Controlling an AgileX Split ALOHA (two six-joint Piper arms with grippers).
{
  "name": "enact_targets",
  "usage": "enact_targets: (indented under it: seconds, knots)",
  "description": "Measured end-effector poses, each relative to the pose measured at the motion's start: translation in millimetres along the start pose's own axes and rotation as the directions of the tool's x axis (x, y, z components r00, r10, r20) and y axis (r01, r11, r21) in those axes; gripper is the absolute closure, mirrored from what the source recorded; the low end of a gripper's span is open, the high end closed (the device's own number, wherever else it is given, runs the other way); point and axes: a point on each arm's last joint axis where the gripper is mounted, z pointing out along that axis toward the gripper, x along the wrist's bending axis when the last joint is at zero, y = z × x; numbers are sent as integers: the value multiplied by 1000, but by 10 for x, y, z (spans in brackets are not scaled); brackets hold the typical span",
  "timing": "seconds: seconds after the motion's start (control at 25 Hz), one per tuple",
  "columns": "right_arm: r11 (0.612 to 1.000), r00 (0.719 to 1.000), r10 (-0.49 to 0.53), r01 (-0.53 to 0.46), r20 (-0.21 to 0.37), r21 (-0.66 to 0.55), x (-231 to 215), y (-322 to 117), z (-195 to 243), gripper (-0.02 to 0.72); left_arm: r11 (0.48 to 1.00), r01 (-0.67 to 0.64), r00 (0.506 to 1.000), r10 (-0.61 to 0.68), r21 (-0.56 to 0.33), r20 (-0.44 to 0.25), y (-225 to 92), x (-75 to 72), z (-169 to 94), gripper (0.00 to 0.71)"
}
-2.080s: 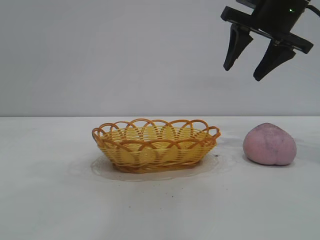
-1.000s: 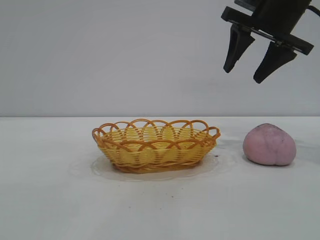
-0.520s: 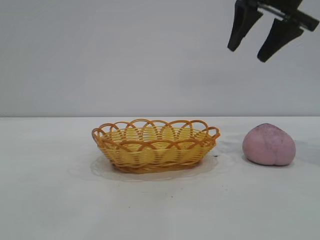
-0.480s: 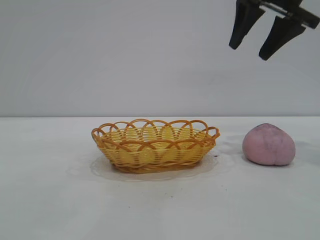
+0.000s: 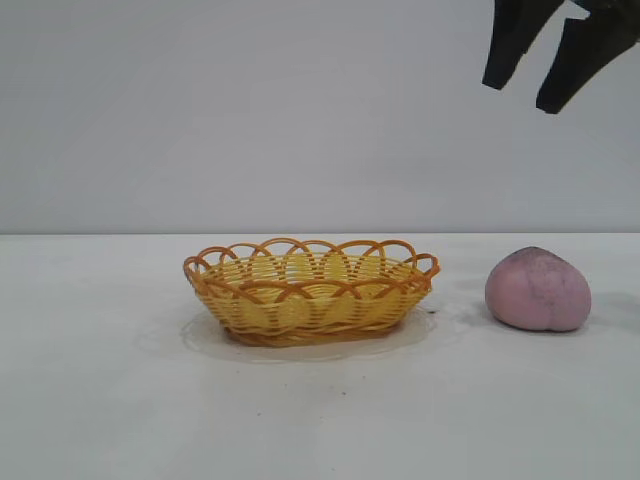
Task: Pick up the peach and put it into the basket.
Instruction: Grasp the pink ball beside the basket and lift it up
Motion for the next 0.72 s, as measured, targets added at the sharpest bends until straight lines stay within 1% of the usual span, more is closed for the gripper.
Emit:
enact_targets:
  seconds: [0.04,0.16,0.28,0.44,0.6,0.72]
  knots:
    - [1000,1000,11,-11,6,2,-6,-2,0,390,1000,0,1000,0,0,0,0,0,0,257]
    - [998,998,56,-57,34,15,-30,-16,0,384,1000,0,1000,0,0,0,0,0,0,257]
    - [994,995,86,-89,52,55,-40,-26,71,384,1000,0,1000,0,0,0,0,0,0,257]
    - [989,995,48,-59,86,133,106,-7,314,384,1000,0,1000,0,0,0,0,0,0,257]
    - [975,987,15,-50,161,218,209,-3,621,384,1000,0,1000,0,0,0,0,0,0,257]
    - [967,985,25,-67,169,246,169,12,814,384,1000,0,1000,0,0,0,0,0,0,257]
